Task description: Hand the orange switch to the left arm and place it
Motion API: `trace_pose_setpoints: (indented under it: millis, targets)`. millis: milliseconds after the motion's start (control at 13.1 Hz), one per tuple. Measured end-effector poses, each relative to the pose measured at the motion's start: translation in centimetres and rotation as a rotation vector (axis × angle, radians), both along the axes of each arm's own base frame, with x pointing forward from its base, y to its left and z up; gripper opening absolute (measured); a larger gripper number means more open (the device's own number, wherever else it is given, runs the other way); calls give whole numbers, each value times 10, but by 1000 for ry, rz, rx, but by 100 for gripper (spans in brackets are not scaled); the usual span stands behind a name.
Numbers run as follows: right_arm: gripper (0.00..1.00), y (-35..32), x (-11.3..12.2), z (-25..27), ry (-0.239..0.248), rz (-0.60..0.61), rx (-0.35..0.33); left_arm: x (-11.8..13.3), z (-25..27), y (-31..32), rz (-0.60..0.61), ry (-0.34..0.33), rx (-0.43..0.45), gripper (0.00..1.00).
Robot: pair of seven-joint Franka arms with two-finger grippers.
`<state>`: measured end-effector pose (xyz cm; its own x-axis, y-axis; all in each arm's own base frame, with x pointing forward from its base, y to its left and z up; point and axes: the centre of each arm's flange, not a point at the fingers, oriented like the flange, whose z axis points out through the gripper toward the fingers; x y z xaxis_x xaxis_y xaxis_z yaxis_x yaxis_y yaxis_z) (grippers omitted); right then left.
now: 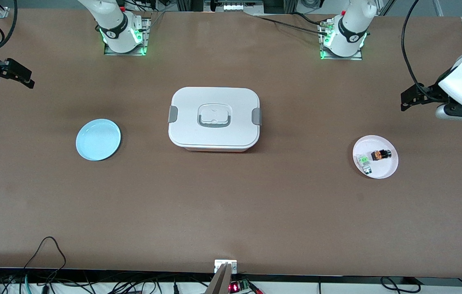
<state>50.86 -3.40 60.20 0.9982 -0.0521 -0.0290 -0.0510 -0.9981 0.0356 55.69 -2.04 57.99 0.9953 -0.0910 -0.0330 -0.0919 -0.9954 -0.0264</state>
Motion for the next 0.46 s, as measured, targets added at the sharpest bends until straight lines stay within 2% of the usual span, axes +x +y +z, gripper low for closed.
trace_pose_setpoints:
  millis: [457]
  targets:
    - [100,1,0,0,2,2,0,-1,4,-10,-17,-7,0,100]
